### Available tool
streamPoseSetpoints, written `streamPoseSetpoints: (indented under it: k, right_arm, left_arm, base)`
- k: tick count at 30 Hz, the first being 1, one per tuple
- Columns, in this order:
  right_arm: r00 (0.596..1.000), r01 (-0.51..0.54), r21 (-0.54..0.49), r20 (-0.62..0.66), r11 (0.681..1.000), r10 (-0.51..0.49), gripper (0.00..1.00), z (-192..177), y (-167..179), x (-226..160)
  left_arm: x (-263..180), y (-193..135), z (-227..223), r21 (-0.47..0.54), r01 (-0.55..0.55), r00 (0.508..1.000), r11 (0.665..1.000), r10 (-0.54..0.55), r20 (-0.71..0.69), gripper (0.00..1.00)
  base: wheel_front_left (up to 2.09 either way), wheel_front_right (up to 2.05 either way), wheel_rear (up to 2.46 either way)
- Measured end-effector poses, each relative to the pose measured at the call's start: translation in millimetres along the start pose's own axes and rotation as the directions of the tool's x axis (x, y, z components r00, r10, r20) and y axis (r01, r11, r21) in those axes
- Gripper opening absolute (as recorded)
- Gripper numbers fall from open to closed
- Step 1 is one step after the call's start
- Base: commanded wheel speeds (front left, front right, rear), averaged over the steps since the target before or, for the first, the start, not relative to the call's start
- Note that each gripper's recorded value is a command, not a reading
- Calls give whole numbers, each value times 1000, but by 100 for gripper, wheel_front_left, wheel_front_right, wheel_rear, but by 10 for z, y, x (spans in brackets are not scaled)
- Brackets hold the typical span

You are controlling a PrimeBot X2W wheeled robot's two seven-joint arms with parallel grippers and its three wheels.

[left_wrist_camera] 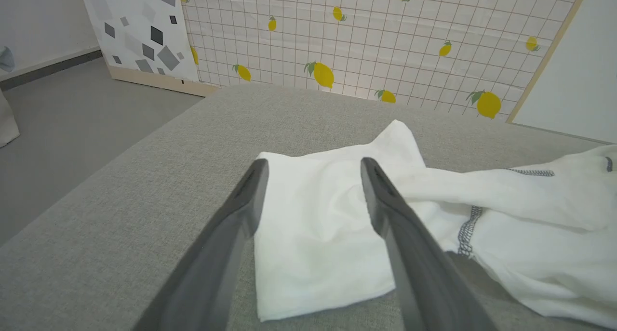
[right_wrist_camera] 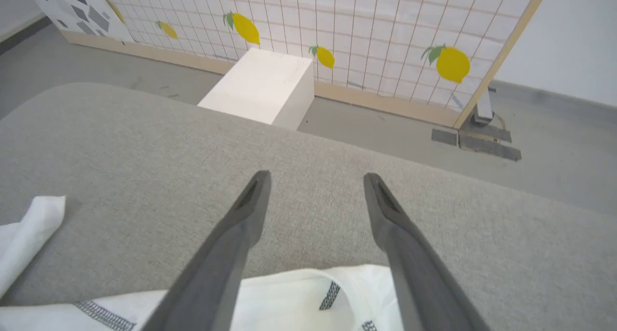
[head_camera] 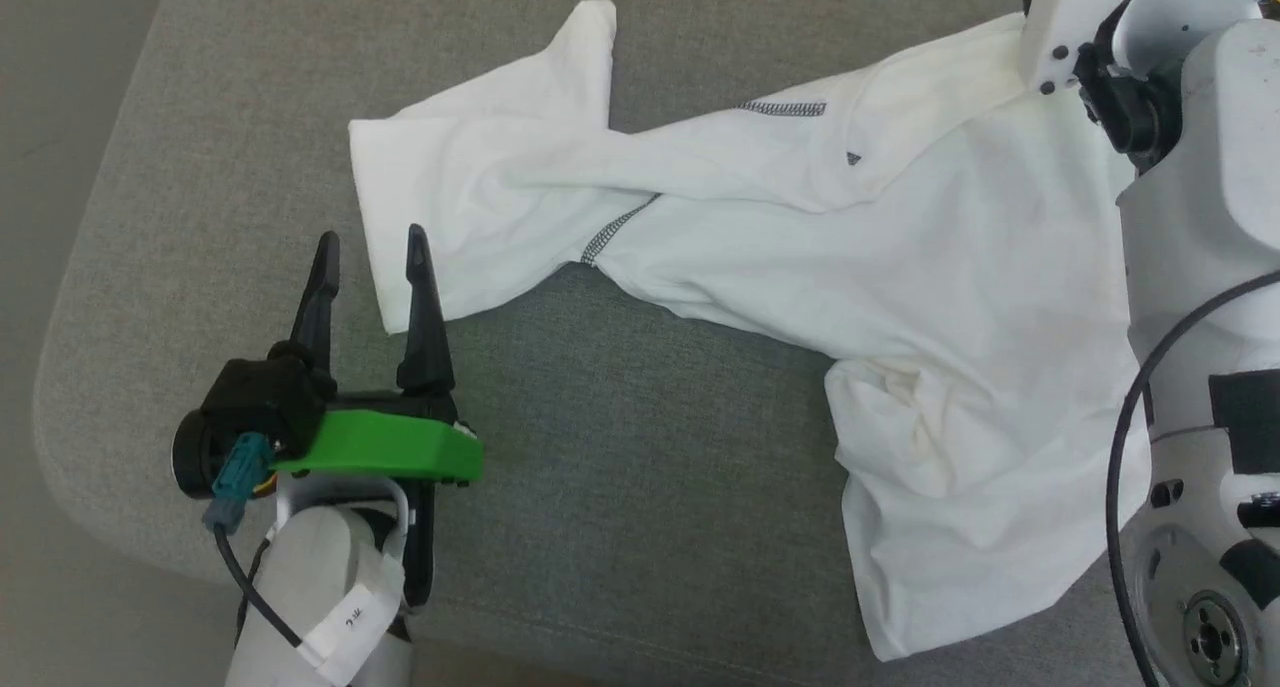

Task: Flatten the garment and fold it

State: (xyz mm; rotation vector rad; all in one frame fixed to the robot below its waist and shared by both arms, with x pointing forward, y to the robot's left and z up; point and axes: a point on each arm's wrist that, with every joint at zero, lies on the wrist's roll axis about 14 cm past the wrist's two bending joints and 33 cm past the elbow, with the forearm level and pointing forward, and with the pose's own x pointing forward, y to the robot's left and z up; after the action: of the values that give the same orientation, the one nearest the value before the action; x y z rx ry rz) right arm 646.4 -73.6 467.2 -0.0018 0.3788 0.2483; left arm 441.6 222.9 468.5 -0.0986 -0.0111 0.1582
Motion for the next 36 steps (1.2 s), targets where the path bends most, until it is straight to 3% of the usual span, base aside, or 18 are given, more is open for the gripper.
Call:
streamPoseSetpoints:
  k: [5,15,21,25,28,32,34,35,36]
  right_arm:
    - [988,-9,21,153,1000,6,100,192,7,-301]
    - [983,124,145,117,982,-142,100,-614,-511,-1430]
    - [966,226,209,77,952,-246,100,-925,-831,-2048]
    - [955,253,251,93,934,-283,100,-916,-956,-2254]
    - [953,252,268,99,930,-287,100,-899,-980,-2269]
    - [951,260,283,88,923,-295,100,-947,-1023,-2259]
    - [949,275,290,74,917,-307,100,-1002,-1069,-2271]
    - [943,299,300,51,906,-328,100,-1090,-1145,-2297]
    - [941,307,300,46,903,-335,100,-1117,-1167,-2305]
  left_arm:
    - [-96,-31,53,-13,12,1000,1000,-12,4,100]
    - [-290,-298,185,-44,95,995,995,-94,25,100]
    - [-277,-709,80,-65,223,975,973,-224,-8,100]
    - [-10,-1212,75,-59,384,918,921,-388,-86,100]
    - [287,-1530,138,1,482,864,876,-475,-168,100]
    - [482,-1730,-195,84,574,748,815,-480,-459,100]
    - [455,-1820,-402,119,627,669,770,-454,-588,100]
    - [368,-2027,-560,142,715,576,685,-461,-675,100]
    - [323,-2080,-630,135,738,541,661,-461,-704,100]
  base:
    - [0,0,0]
    - [0,0,0]
    - [0,0,0]
    - [0,0,0]
    - [0,0,0]
    - [0,0,0]
    - [0,0,0]
    - [0,0,0]
    - [0,0,0]
